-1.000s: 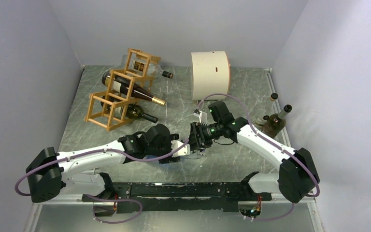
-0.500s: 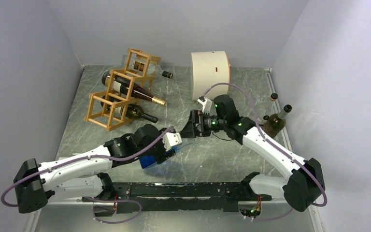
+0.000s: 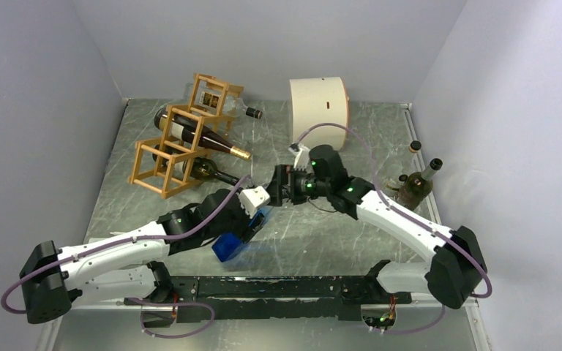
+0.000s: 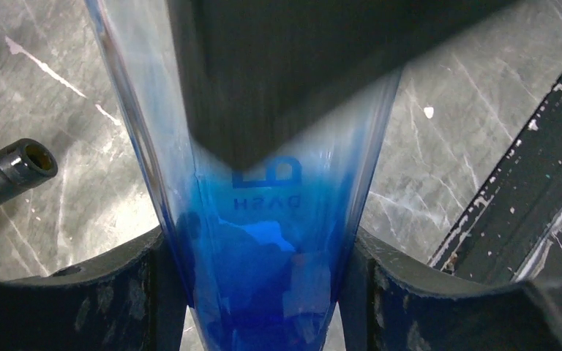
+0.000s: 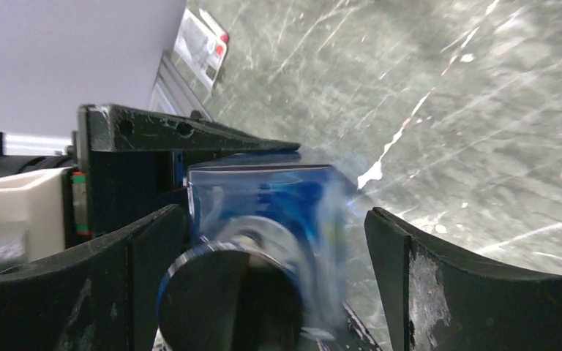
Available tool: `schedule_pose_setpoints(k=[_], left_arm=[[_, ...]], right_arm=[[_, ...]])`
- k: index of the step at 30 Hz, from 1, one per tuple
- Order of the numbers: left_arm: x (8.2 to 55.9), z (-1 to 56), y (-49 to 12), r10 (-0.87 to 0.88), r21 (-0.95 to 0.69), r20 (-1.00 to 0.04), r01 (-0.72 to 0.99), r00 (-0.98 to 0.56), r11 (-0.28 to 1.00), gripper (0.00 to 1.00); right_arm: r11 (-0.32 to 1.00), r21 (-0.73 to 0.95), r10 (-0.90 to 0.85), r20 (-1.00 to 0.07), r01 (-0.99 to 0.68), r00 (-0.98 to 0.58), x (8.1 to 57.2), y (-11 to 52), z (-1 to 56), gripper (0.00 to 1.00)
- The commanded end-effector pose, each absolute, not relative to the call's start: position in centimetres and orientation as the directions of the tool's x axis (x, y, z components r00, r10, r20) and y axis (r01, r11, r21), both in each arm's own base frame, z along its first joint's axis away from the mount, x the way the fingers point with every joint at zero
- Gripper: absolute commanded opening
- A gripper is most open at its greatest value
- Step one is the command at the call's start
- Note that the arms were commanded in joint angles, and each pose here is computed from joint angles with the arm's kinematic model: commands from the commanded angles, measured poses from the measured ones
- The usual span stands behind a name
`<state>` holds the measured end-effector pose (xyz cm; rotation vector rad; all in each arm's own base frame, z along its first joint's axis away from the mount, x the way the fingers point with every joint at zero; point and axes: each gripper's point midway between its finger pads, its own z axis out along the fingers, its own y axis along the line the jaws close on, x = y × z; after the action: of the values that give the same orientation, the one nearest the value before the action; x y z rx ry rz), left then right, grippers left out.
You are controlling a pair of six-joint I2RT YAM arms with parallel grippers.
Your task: Take the wine bottle off the wine rack
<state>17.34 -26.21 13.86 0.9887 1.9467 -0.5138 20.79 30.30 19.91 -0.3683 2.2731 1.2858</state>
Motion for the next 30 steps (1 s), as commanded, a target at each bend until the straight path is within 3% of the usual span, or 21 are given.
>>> schedule_pose_setpoints(k=[1,4,7,8,9,11,12,13,14,22,26,30], left_arm=[[20.0,19.7,-28.7,0.271,-0.015,-0.927,0.749,-0.259,0.663,0.07],[20.0,19.5,-28.9,0.269,-0.023,-0.926,0.750,-0.266,0.661,0.07],[19.6,19.4,-28.8,0.259,-0.042,-0.925,0.754,-0.277,0.656,0.08],[19.5,19.4,-28.7,0.259,-0.045,-0.924,0.752,-0.281,0.657,0.13],[19.4,19.3,-28.6,0.257,-0.050,-0.923,0.751,-0.287,0.659,0.20],[19.2,19.5,-28.3,0.249,-0.056,-0.925,0.750,-0.287,0.659,0.45],[19.1,19.7,-28.2,0.241,-0.060,-0.927,0.751,-0.286,0.658,0.72],[19.0,20.1,-28.1,0.230,-0.064,-0.932,0.752,-0.280,0.656,0.89],[18.9,20.4,-28.0,0.221,-0.067,-0.936,0.755,-0.274,0.652,0.98],[18.6,24.3,-26.8,0.163,-0.041,-0.968,0.760,-0.191,0.649,1.00],[18.9,25.7,-26.0,0.149,-0.035,-0.972,0.736,-0.184,0.676,1.00],[19.5,26.6,-25.1,0.118,-0.041,-0.977,0.696,-0.179,0.717,1.00]], right_arm=[[0.542,0.687,-0.007,-0.573,-0.484,-0.820,20.7,33.3,19.2,0.96],[0.546,0.697,-0.002,-0.554,-0.464,-0.833,20.7,33.7,18.1,0.84],[0.553,0.684,0.008,-0.576,-0.476,-0.818,21.1,33.6,18.6,0.64],[0.558,0.675,0.018,-0.591,-0.483,-0.806,21.4,33.5,19.1,0.56],[0.565,0.663,0.026,-0.609,-0.490,-0.793,21.6,33.2,19.5,0.45],[0.595,0.633,0.054,-0.646,-0.495,-0.761,22.5,32.5,20.3,0.23],[0.610,0.618,0.061,-0.661,-0.496,-0.748,22.9,32.0,20.7,0.14],[0.630,0.599,0.070,-0.678,-0.495,-0.732,23.4,31.4,21.3,0.05],[0.657,0.576,0.079,-0.694,-0.486,-0.716,23.9,30.7,21.7,0.00],[0.880,0.337,0.152,-0.867,-0.335,-0.474,27.0,21.7,27.9,0.00],[0.979,0.187,0.150,-0.931,-0.084,-0.334,27.8,14.5,30.6,0.00],[0.986,0.095,0.124,-0.967,0.138,-0.223,28.0,9.3,32.9,0.00]])
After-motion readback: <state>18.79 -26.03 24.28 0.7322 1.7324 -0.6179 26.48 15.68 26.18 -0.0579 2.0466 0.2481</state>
